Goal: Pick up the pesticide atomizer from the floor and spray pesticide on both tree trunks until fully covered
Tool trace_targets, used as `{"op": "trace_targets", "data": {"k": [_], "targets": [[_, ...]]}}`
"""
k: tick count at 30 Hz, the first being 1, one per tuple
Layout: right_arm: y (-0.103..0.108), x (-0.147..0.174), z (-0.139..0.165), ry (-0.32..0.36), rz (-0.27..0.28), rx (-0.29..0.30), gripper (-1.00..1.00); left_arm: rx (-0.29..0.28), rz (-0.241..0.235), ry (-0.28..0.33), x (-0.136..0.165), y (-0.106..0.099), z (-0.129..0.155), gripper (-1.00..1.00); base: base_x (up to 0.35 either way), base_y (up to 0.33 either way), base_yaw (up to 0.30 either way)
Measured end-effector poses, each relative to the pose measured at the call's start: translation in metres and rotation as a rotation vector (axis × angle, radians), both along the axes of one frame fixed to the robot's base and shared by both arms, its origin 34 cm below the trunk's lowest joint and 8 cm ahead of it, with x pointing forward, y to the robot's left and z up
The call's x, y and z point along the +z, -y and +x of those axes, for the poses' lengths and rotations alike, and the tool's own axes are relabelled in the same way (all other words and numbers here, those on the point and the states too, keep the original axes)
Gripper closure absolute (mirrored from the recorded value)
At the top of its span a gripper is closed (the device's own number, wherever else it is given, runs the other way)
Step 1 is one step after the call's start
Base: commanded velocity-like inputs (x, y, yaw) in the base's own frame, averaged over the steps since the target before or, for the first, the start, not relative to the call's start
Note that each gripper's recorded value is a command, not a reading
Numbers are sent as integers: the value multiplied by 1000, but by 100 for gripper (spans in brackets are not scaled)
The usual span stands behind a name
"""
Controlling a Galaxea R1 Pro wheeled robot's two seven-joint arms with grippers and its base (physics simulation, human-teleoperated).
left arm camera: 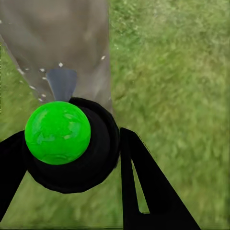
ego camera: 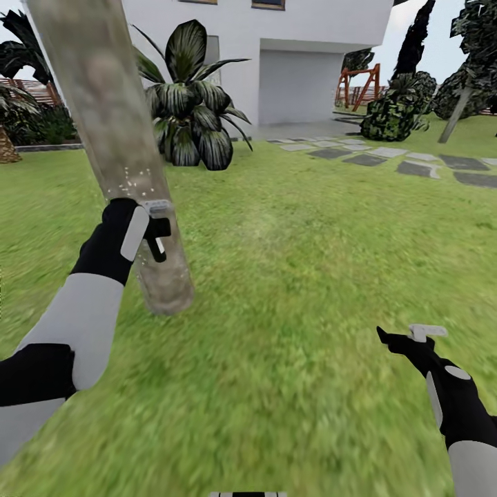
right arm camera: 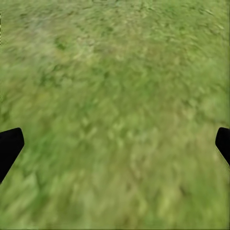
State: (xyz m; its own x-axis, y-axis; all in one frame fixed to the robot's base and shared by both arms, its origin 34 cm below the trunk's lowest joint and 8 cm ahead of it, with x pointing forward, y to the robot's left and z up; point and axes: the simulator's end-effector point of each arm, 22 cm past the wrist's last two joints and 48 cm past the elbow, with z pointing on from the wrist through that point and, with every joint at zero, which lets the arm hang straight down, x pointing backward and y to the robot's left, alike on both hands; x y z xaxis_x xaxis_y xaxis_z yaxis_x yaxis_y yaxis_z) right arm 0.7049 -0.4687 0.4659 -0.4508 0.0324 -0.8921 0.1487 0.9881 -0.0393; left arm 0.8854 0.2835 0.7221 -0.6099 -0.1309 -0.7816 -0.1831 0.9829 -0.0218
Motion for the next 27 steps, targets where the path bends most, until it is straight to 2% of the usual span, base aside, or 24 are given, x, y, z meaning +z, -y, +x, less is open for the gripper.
{"op": "trace_targets", "data": {"k": [2, 4, 8, 12, 15, 19, 24, 27], "targets": [[0, 0, 0, 0, 0, 0, -100, 1, 0, -24, -11, 0, -1, 100, 182, -235, 254], [0, 0, 0, 0, 0, 0, -100, 4, -1, -77, -41, 0, -9, 100, 169, -235, 273], [0, 0, 0, 0, 0, 0, -100, 16, -5, -112, -85, -2, -23, 100, 160, -233, 275], [0, 0, 0, 0, 0, 0, -100, 34, -12, -94, -112, -3, -29, 100, 156, -233, 276], [0, 0, 0, 0, 0, 0, -100, 36, -15, -133, -141, -1, -43, 100, 156, -233, 276], [0, 0, 0, 0, 0, 0, -100, 55, -20, -102, -157, -3, -45, 100, 156, -235, 254], [0, -1, 0, -1, 1, 1, -100, 74, -21, -124, -187, -6, -54, 100, 144, -240, 35], [0, -1, 0, -1, 1, 1, -100, 74, -25, -138, -211, 2, -64, 100, 77, -242, 1]]}}
